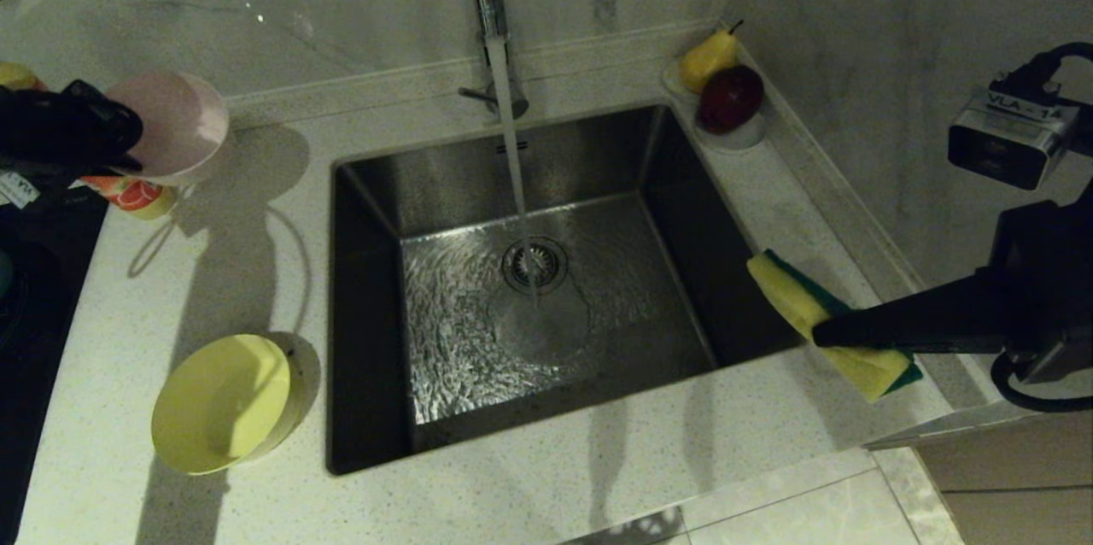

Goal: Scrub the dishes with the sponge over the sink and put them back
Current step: Wash the bowl

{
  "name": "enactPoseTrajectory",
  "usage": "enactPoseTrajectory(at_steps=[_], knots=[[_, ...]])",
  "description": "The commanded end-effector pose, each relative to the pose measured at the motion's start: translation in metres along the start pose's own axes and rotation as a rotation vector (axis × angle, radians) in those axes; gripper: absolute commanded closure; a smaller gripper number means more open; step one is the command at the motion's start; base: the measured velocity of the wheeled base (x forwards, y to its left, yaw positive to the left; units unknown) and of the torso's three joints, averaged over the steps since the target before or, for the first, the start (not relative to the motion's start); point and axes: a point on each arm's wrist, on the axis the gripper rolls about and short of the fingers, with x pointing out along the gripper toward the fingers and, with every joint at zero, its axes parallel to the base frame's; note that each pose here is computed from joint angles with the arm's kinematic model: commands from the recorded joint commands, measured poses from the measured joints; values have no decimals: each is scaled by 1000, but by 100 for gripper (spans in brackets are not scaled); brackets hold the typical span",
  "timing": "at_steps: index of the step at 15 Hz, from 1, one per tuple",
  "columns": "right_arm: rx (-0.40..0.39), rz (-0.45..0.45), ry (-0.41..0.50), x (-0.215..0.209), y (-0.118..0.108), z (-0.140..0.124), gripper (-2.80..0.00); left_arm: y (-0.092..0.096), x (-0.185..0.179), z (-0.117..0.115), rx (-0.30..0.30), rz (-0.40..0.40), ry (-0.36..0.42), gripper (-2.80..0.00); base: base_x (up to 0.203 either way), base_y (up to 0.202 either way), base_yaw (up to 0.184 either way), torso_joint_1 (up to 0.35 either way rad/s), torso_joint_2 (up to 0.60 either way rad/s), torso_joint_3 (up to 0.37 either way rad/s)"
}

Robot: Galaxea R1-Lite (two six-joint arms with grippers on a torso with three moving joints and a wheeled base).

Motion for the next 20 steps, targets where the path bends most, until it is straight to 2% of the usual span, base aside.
enactPoseTrajectory(at_steps=[1,5,9,11,15,18,20], knots=[[9,-4,12,1,-2,-2,0,-19,-24,0,-63,-102,-58,0,0,0,0,0,0,0],[1,-7,27,4,-4,-5,0,-64,-34,-41,-17,-195,23,0,0,0,0,0,0,0],[-10,-2,20,1,-3,-6,0,-109,-46,-106,88,-188,61,0,0,0,0,0,0,0],[-14,2,14,-3,-2,-8,0,-119,-47,-131,135,-205,115,0,0,0,0,0,0,0],[-26,-2,16,-3,-3,-10,0,-130,-25,-176,218,-162,197,0,0,0,0,0,0,0],[-26,-4,16,-3,-3,-10,0,-139,-16,-205,258,-162,256,0,0,0,0,0,0,0],[-30,-3,11,-6,-3,-12,0,-144,-18,-213,265,-180,269,0,0,0,0,0,0,0]])
